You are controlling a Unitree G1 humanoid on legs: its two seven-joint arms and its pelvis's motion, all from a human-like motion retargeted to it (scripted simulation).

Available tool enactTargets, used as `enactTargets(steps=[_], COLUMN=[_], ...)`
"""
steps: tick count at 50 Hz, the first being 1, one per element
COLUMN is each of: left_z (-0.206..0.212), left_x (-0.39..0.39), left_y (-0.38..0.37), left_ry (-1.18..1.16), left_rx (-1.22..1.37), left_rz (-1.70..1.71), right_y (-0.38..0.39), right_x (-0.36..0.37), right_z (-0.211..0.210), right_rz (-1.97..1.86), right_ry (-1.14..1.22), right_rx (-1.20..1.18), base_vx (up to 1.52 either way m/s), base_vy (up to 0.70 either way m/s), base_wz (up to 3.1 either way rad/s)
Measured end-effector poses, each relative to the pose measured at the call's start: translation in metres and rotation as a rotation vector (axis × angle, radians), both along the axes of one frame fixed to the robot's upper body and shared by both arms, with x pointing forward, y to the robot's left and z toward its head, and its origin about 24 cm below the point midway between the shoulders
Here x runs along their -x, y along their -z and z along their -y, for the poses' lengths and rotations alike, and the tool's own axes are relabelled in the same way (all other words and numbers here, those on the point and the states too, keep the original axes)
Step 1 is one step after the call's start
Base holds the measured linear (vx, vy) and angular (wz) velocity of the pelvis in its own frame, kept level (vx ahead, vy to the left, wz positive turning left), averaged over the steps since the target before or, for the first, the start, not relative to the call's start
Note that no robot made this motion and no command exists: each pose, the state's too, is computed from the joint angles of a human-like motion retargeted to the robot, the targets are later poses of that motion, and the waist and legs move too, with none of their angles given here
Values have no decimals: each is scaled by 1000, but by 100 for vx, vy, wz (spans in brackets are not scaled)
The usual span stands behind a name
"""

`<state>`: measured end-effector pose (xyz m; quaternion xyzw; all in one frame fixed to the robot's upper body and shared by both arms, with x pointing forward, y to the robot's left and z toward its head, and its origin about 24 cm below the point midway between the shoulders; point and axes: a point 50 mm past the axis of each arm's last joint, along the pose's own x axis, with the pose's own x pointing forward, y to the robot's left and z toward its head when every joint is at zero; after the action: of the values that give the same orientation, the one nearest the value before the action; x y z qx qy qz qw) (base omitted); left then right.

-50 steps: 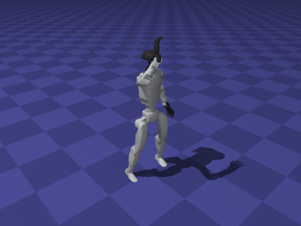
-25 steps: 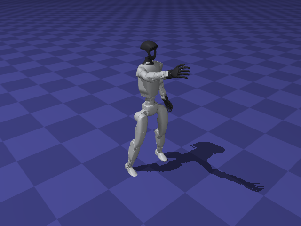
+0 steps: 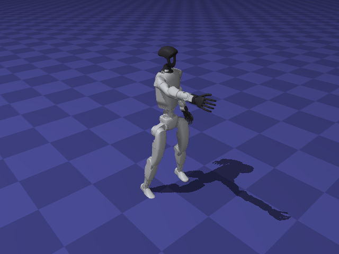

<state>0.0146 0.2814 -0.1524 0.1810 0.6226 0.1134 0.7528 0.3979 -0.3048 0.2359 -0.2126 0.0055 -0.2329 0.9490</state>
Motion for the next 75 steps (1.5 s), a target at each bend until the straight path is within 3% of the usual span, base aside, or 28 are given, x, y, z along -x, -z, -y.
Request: enactTargets(steps=[7,15,25,42,50,60,68,75], left_z=[1,4,20,3,-1,20,25,15], left_x=[8,18,30,34,26,30,15,2], left_y=[0,0,3,-4,-5,3,6,4], left_ry=[-6,-58,-58,-97,-121,-34,20,-5], left_rx=[-43,-62,-39,-86,-93,-7,27,22], left_rz=[-10,-20,-30,-20,8,-45,-33,4], right_y=[-6,-12,12,33,46,57,62,58], right_x=[18,105,190,189,182,113,31,6], right_z=[-29,-77,-93,-92,-92,-92,-73,-30], right_rz=[246,548,525,456,407,291,167,52], right_ry=[-186,-583,-775,-727,-759,-774,-520,-213], right_rx=[61,-1,-60,-111,-288,-339,-367,-265], base_vx=[0,1,0,0,0,0,0,-1], base_vy=[0,2,0,0,0,0,0,0], base_wz=[0,23,4,-21,0,0,0,16])
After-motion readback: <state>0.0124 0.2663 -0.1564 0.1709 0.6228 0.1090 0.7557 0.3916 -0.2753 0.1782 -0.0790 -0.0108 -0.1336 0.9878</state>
